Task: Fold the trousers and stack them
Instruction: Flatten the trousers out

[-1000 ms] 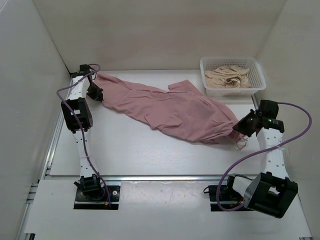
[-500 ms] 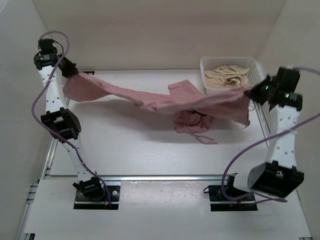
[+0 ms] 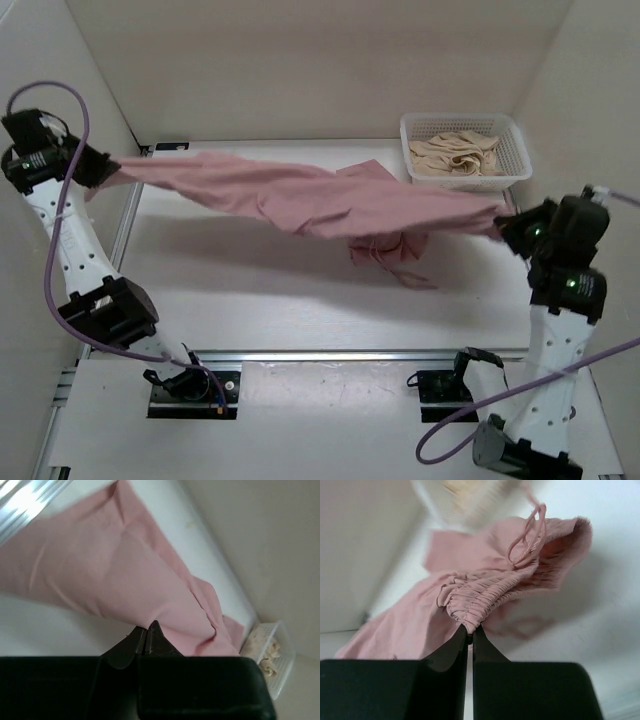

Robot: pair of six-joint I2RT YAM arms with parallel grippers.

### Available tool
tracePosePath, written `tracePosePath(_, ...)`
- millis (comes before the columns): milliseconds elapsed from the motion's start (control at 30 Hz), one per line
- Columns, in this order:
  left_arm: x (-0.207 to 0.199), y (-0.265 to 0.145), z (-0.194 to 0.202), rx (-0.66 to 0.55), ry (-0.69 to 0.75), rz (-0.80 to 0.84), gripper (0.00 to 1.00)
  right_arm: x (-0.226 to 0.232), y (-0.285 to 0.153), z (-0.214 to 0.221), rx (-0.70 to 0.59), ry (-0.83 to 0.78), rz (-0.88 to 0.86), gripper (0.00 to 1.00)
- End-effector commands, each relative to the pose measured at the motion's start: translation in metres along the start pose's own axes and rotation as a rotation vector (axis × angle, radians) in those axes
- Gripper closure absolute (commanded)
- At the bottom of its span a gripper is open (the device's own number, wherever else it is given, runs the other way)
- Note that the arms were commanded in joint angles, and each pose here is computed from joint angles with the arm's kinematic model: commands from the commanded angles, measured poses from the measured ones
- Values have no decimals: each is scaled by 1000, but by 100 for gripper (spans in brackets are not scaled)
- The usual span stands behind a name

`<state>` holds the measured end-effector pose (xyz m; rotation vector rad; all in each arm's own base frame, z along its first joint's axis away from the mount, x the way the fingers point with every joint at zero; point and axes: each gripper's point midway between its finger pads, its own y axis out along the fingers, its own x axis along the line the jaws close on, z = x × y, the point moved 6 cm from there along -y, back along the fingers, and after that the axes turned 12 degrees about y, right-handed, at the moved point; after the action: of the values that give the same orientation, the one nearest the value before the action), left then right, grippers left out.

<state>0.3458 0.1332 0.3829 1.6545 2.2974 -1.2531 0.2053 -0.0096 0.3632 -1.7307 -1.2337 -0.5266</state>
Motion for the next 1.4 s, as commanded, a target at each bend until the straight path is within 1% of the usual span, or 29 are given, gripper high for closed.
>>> tracePosePath(0, 29, 6, 42, 102, 5, -74, 90, -76, -4, 37, -8, 97, 318, 100)
tracePosePath(33, 40, 6, 52, 114, 7, -105, 90, -89, -7, 42, -27, 126, 371, 100)
tracePosePath(67, 56, 16, 82, 194, -8, -142, 90, -106, -9, 50, -38, 141, 440, 100)
tracePosePath(100, 59, 6, 93, 190, -6, -165, 90, -116, -21, 54, -70, 146, 462, 100)
tracePosePath(133, 69, 5, 102, 192, -14, -207, 82, -124, -25, 53, -121, 158, 496, 89)
tracePosePath(167, 80, 9, 120, 228, -24, -242, 66, -125, -30, 55, -137, 159, 473, 70)
tracePosePath(200, 80, 5, 123, 216, -9, -237, 19, -123, -30, 54, -132, 137, 459, 49)
tracePosePath(233, 80, 5, 123, 216, -9, -237, 3, -122, -30, 52, -141, 116, 440, 18)
tracePosePath(333, 66, 0, 112, 188, 17, -175, 0, -101, -24, 40, -148, 81, 357, 8)
tracePosePath(433, 41, -8, 97, 142, 68, -124, 0, -71, -9, 21, -152, 1, 236, 8)
tracePosePath(467, 36, -9, 96, 138, 90, -110, 0, -60, 5, 25, -53, -62, 176, 13)
tracePosePath(500, 23, -8, 98, 141, 140, -67, 0, -46, 10, 20, -30, -81, 127, 23)
tracePosePath(533, 13, -8, 97, 130, 176, -40, 0, -28, 20, 21, 15, -127, 42, 39)
tracePosePath(567, 6, -5, 100, 143, 207, -27, 0, -22, 43, 28, 115, -158, 44, 66)
tracePosePath(600, -9, -1, 108, 161, 269, -3, 0, -12, 54, 35, 176, -219, 26, 82)
tracePosePath(633, -17, 5, 112, 182, 298, 18, 0, 20, 55, 44, 203, -311, -39, 89)
tracePosePath(667, -23, 11, 119, 203, 318, 21, 0, 21, 82, 62, 286, -380, 33, 95)
tracePosePath(700, -32, 15, 124, 221, 338, 41, 0, 30, 90, 73, 312, -459, 45, 100)
tracePosePath(733, -46, 18, 133, 242, 375, 69, 0, 57, 90, 90, 340, -530, -7, 100)
tracePosePath(767, -49, 28, 141, 276, 391, 62, 0, 57, 118, 114, 431, -578, 21, 95)
tracePosePath(800, -54, 31, 146, 293, 405, 61, 0, 64, 128, 129, 489, -607, 0, 74)
tracePosePath(833, -61, 33, 150, 299, 426, 71, 0, 81, 132, 143, 535, -648, -50, 59)
tracePosePath(867, -62, 39, 156, 331, 420, 64, 0, 75, 161, 168, 613, -674, -12, 47)
tracePosePath(900, -62, 39, 156, 331, 420, 64, 0, 75, 171, 180, 647, -688, 13, 26)
tracePosePath(933, -67, 41, 163, 346, 429, 67, 0, 78, 180, 193, 658, -724, 15, 21)
tracePosePath(1033, -73, 40, 164, 340, 444, 73, 0, 64, 233, 227, 687, -759, 136, 18)
tracePosePath(1067, -74, 39, 167, 347, 455, 67, 0, 68, 243, 227, 652, -757, 148, 18)
tracePosePath(1233, -75, 38, 175, 368, 470, 62, 0, 42, 297, 252, 591, -764, 265, 32)
tracePosePath(1367, -73, 38, 176, 372, 480, 51, 0, 27, 325, 267, 573, -771, 311, 34)
